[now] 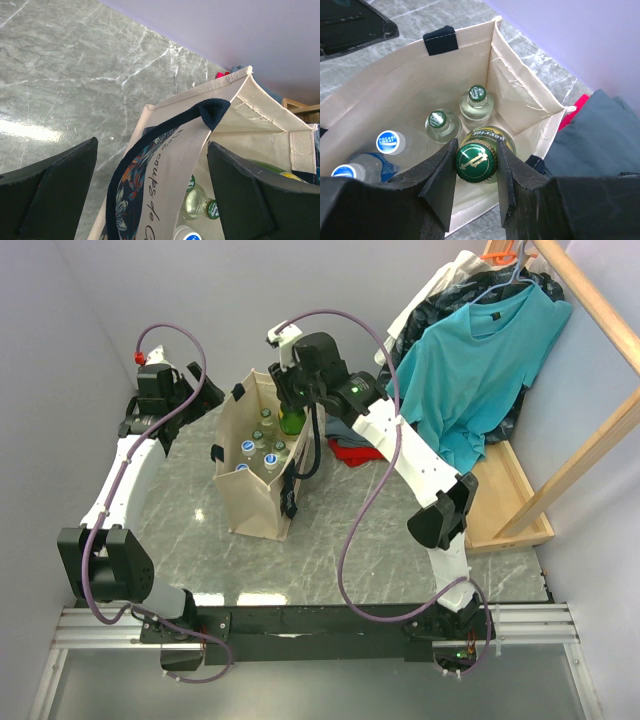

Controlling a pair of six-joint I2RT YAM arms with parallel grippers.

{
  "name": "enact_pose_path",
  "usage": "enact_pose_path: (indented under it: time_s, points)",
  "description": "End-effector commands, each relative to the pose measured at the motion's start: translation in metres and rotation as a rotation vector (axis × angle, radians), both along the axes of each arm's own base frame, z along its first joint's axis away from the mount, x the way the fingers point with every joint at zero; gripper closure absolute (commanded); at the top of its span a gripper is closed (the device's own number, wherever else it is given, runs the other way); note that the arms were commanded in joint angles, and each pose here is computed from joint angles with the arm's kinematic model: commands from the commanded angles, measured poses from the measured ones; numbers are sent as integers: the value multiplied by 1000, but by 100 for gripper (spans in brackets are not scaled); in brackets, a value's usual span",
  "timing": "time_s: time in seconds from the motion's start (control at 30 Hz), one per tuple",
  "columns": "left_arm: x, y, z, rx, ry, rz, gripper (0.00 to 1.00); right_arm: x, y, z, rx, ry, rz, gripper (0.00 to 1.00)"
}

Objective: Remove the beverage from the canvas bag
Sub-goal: Take out the drink from the canvas bag.

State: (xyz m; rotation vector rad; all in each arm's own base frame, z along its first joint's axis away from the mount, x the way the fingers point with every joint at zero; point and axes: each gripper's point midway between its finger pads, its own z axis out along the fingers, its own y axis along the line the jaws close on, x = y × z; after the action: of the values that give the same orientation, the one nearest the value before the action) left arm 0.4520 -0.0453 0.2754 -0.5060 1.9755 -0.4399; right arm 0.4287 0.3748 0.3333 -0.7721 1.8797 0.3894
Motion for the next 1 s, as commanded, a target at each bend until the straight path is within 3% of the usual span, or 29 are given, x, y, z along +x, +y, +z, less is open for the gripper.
enact_pose_path:
  time_s: [0.0, 0.97]
  points:
    - [-1, -2, 20, -8, -62, -5, 4, -16, -12, 111, 175, -236, 5, 100]
    - [-4, 0, 24, -4, -70, 5, 4, -34, -19, 166, 273, -346, 17, 100]
